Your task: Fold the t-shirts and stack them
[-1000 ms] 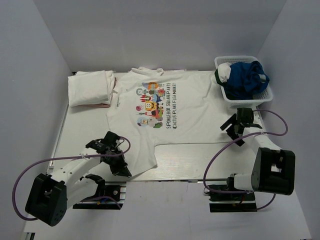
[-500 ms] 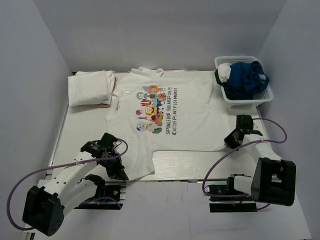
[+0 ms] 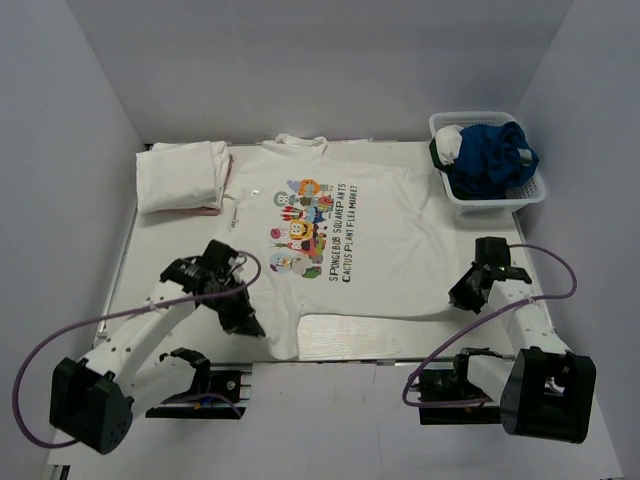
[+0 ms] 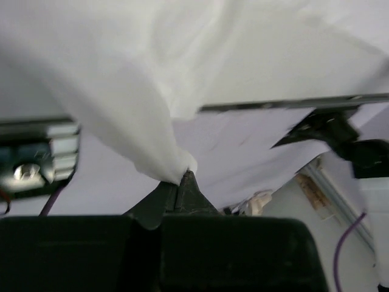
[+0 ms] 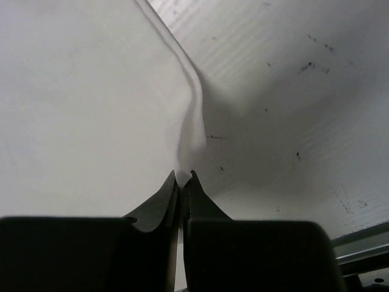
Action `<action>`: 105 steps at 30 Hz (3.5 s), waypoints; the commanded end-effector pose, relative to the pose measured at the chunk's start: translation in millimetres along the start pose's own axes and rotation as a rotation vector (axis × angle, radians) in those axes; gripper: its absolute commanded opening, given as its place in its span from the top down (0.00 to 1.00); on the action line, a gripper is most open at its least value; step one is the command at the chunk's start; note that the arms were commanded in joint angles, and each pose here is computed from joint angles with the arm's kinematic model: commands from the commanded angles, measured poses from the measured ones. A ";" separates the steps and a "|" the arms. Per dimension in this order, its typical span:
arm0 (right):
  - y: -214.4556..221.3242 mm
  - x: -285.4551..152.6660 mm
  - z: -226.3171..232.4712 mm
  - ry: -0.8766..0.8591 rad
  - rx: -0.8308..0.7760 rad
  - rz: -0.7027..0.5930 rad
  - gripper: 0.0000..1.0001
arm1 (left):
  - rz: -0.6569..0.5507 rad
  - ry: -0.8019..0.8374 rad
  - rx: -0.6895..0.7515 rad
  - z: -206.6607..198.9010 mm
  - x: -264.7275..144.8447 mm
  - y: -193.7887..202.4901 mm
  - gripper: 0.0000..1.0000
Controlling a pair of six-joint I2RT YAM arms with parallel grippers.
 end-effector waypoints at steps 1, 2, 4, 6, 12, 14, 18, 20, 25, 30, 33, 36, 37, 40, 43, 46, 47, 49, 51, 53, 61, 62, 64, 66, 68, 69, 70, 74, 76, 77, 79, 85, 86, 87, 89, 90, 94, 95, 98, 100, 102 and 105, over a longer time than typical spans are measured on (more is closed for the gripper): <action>-26.0 -14.2 27.2 -0.055 -0.066 -0.052 1.00 | -0.221 0.089 0.116 -39.3 -19.2 -53.4 1.00; -28.5 -15.6 29.3 -0.050 -0.083 -0.051 1.00 | -0.236 0.080 0.117 -44.4 -20.1 -62.4 1.00; -35.9 -18.6 43.0 -0.090 -0.107 -0.037 1.00 | -0.263 0.043 0.125 -57.8 -21.7 -87.7 1.00; -43.9 -23.1 54.1 -0.125 -0.118 -0.049 1.00 | -0.325 0.034 0.137 -72.7 -32.6 -110.9 1.00; -66.3 -27.9 84.3 -0.149 -0.113 -0.071 1.00 | -0.381 -0.072 0.117 -96.0 -42.8 -176.5 1.00; -76.6 -31.2 93.1 -0.150 -0.107 -0.105 1.00 | -0.438 -0.091 0.098 -97.1 -55.2 -199.0 1.00; -86.9 -30.8 106.7 -0.167 -0.106 -0.117 1.00 | -0.472 -0.132 0.037 -89.4 -62.5 -229.9 1.00; -86.8 -23.7 112.4 -0.163 -0.123 -0.079 1.00 | -0.497 -0.131 0.024 -86.0 -70.2 -241.3 1.00; -89.6 -14.9 128.9 -0.165 -0.177 -0.049 1.00 | -0.562 -0.069 0.036 -89.9 -84.9 -269.0 1.00; -99.4 -7.3 146.5 -0.163 -0.190 -0.059 0.99 | -0.560 -0.079 0.019 -82.4 -82.8 -297.8 1.00; -107.1 -2.4 156.8 -0.151 -0.192 -0.077 0.97 | -0.556 -0.080 0.018 -74.2 -76.6 -312.1 1.00; -112.2 1.1 166.5 -0.151 -0.221 -0.073 0.95 | -0.574 -0.071 0.040 -72.1 -70.5 -330.1 1.00; -113.6 9.5 168.4 -0.126 -0.221 -0.059 0.93 | -0.593 -0.066 0.058 -74.7 -71.8 -337.3 1.00; -118.6 17.6 175.6 -0.111 -0.237 -0.064 0.81 | -0.604 -0.063 0.083 -73.4 -63.2 -364.1 1.00; -123.8 15.3 184.3 -0.132 -0.257 -0.090 0.58 | -0.606 -0.040 0.105 -76.2 -52.8 -384.7 0.71; -118.8 4.8 192.7 -0.158 -0.315 -0.102 0.33 | -0.592 -0.012 0.161 -80.4 -51.2 -391.9 0.08; -117.6 -3.4 193.4 -0.170 -0.329 -0.110 0.28 | -0.583 -0.018 0.166 -79.2 -50.5 -390.5 0.04; -109.0 -5.6 189.5 -0.163 -0.352 -0.097 0.10 | -0.560 -0.041 0.162 -72.8 -47.3 -380.6 0.00; -94.5 -11.6 181.2 -0.195 -0.369 -0.078 0.10 | -0.539 -0.084 0.140 -63.2 -48.6 -358.1 0.00; -81.4 -14.5 174.5 -0.240 -0.379 -0.050 0.10 | -0.571 -0.115 0.136 -57.8 -54.9 -343.4 0.00; -50.4 7.7 159.6 -0.272 -0.449 -0.041 0.10 | -0.531 -0.091 0.084 -17.0 -14.4 -255.0 0.00; -52.6 11.9 162.7 -0.285 -0.452 -0.057 0.10 | -0.540 -0.088 0.088 -13.6 -7.9 -255.4 0.00; -53.6 26.7 165.7 -0.264 -0.476 -0.063 0.10 | -0.474 -0.098 0.042 0.0 13.4 -253.2 0.00; -56.5 42.7 167.0 -0.224 -0.479 -0.064 0.10 | -0.422 -0.106 0.035 4.6 31.6 -255.2 0.00; -55.0 55.1 163.9 -0.190 -0.477 -0.056 0.10 | -0.404 -0.115 0.018 10.7 37.4 -257.1 0.00; -53.1 57.6 161.6 -0.177 -0.472 -0.043 0.10 | -0.377 -0.125 0.007 14.5 42.2 -253.2 0.00; -49.1 61.0 156.1 -0.146 -0.474 -0.015 0.10 | -0.367 -0.146 -0.001 18.2 44.4 -250.3 0.00; -21.7 63.9 114.4 -0.063 -0.443 0.059 0.10 | -0.299 -0.201 -0.045 37.5 53.4 -210.6 0.00; -10.9 53.6 97.3 -0.052 -0.428 0.089 0.10 | -0.235 -0.242 -0.114 52.1 62.4 -179.2 0.00; -0.1 51.5 80.9 -0.006 -0.429 0.128 0.10 | -0.230 -0.259 -0.127 54.5 56.7 -165.3 0.00; 13.8 44.8 62.2 0.005 -0.421 0.165 0.10 | -0.176 -0.280 -0.180 65.5 60.9 -132.3 0.00; 59.0 10.2 25.1 -0.104 -0.416 0.306 0.10 | -0.193 -0.178 -0.247 55.2 37.6 -73.9 0.00; 60.1 -0.2 26.0 -0.164 -0.424 0.277 0.10 | -0.239 -0.121 -0.220 47.7 26.8 -69.5 0.00; 63.1 -6.6 27.0 -0.191 -0.443 0.287 0.10 | -0.292 -0.094 -0.197 39.2 13.2 -73.4 0.00; 58.1 -21.8 34.1 -0.256 -0.457 0.231 0.10 | -0.363 -0.059 -0.162 29.3 -5.4 -73.6 0.00; 53.9 -27.4 41.3 -0.287 -0.459 0.199 0.10 | -0.399 -0.044 -0.130 21.2 -17.9 -79.5 0.00; 45.6 -34.9 63.0 -0.376 -0.450 0.153 0.10 | -0.418 0.081 -0.017 0.0 -26.2 -96.6 0.00; 45.6 -34.4 65.3 -0.378 -0.441 0.156 0.10 | -0.407 0.087 0.004 -1.9 -22.7 -99.2 0.00; 39.5 -34.5 81.3 -0.411 -0.432 0.133 0.10 | -0.357 0.112 0.035 -4.8 -6.5 -110.0 0.00; 35.2 -34.0 89.1 -0.416 -0.422 0.127 0.10 | -0.337 0.128 0.057 -7.6 1.2 -115.6 0.00; 32.7 -35.1 94.2 -0.422 -0.424 0.121 0.10 | -0.322 0.126 0.084 -14.8 6.2 -125.9 0.00; 29.4 -35.5 98.8 -0.416 -0.421 0.108 0.10 | -0.308 0.089 0.105 -19.2 15.4 -137.5 0.00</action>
Point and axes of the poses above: each gripper's point midway between its finger pads, its own x axis out along the fingers, its own z axis along the line the jaws close on, y = z × x, the point moved 8 cm from there along -x, back along the fingers, and after that the axes turned 12 degrees about x, right-handed, at the moved point
